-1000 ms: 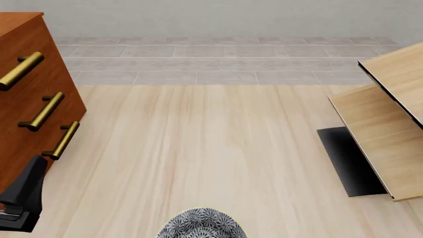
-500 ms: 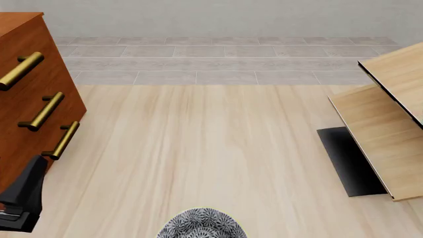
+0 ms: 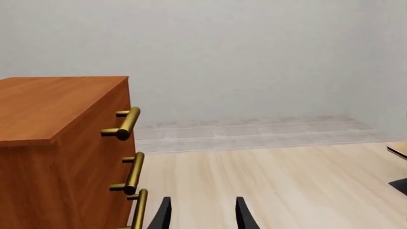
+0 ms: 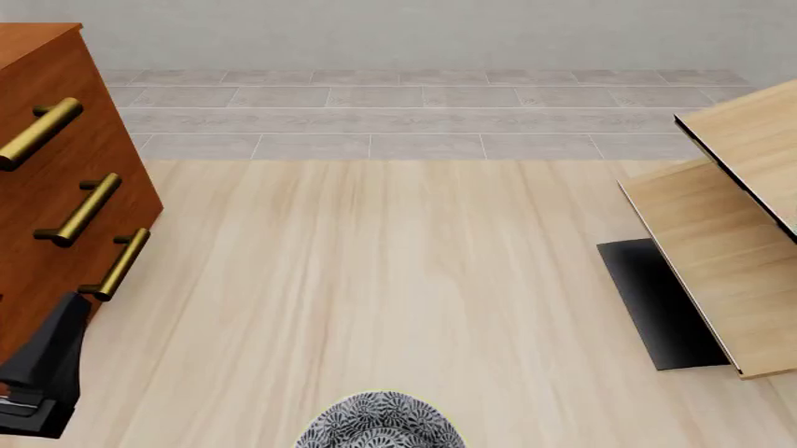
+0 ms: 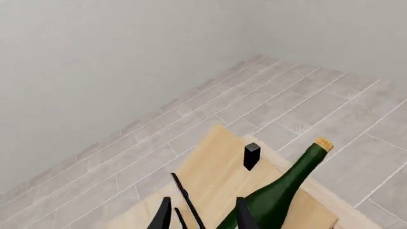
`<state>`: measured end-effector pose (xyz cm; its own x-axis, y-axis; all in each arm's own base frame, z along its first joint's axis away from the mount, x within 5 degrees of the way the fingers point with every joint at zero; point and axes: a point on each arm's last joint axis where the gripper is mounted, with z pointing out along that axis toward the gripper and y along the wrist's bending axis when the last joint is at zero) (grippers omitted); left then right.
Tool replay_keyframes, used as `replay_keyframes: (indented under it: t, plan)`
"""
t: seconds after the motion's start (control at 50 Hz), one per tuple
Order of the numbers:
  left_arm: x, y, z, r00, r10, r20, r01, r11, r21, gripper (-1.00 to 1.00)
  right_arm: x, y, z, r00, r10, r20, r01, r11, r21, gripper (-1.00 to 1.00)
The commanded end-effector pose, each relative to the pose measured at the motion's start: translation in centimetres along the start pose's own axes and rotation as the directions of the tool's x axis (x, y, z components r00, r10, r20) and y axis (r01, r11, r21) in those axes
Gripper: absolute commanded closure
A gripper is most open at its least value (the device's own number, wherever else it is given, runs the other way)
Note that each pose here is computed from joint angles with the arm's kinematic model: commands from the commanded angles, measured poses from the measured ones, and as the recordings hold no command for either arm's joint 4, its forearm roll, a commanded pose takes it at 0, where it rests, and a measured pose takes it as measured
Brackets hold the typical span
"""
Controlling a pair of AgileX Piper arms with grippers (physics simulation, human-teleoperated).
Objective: Put the wine bottle on the wine rack.
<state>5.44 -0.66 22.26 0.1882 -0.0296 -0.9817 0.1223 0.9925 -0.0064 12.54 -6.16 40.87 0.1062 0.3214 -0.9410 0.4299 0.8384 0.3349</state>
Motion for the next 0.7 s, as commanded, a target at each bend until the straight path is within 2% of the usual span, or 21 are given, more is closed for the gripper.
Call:
replay_keyframes:
  t: [0.02, 0.04, 0.06, 0.16, 0.32, 0.4, 0.46, 0.52, 0.56, 0.58, 0.7]
  plan:
    - [0.0, 0.0, 0.0, 1.000, -0.001, 0.004, 0.001, 1.000, 0.007, -1.00, 0.6, 1.2, -3.3, 0.990, -0.138, 0.038, 0.142, 0.980, -0.136, -1.00]
    - [0.0, 0.0, 0.0, 1.000, -0.001, 0.004, 0.001, 1.000, 0.007, -1.00, 0.6, 1.2, -3.3, 0.990, -0.138, 0.038, 0.142, 0.980, -0.136, -1.00]
    - [0.0, 0.0, 0.0, 1.000, 0.000, 0.004, 0.000, 1.000, 0.008, -1.00, 0.9, 1.2, -3.6, 0.993, -0.113, 0.035, 0.117, 0.982, -0.150, -1.00]
    - [0.0, -0.1, 0.0, 1.000, 0.002, 0.005, -0.002, 1.000, 0.010, -1.00, 1.7, 1.5, -4.7, 0.985, -0.167, 0.049, 0.173, 0.960, -0.219, -1.00]
    - [-0.1, 0.0, 0.0, 1.000, 0.006, 0.007, -0.006, 1.000, 0.005, -1.00, 2.0, 1.7, -5.4, 0.986, -0.156, 0.050, 0.164, 0.948, -0.273, -1.00]
    - [-0.1, 0.0, 0.0, 1.000, 0.008, 0.010, -0.008, 1.000, 0.007, -1.00, 2.0, 1.8, -6.1, 0.981, -0.182, 0.064, 0.193, 0.932, -0.307, -1.00]
    - [-0.1, -0.1, 0.0, 1.000, 0.008, 0.014, -0.009, 1.000, 0.010, -1.00, 2.1, 1.8, -6.7, 0.982, -0.178, 0.069, 0.191, 0.924, -0.331, -1.00]
    - [-0.2, -0.1, 0.0, 1.000, 0.009, 0.018, -0.009, 1.000, 0.014, -1.00, 1.9, 1.8, -7.5, 0.977, -0.195, 0.089, 0.214, 0.908, -0.360, -1.00]
    - [-0.2, -0.1, 0.0, 1.000, 0.011, 0.021, -0.011, 1.000, 0.016, -1.00, 2.1, 1.8, -7.8, 0.979, -0.187, 0.084, 0.205, 0.902, -0.379, -1.00]
    - [-0.2, -0.1, 0.0, 1.000, 0.011, 0.022, -0.011, 1.000, 0.018, -1.00, 2.2, 1.8, -8.1, 0.975, -0.204, 0.094, 0.224, 0.893, -0.390, -1.00]
    - [-0.3, -0.1, 0.0, 1.000, 0.013, 0.026, -0.014, 1.000, 0.019, -1.00, 2.3, 1.7, -8.6, 0.975, -0.201, 0.093, 0.221, 0.877, -0.427, -1.00]
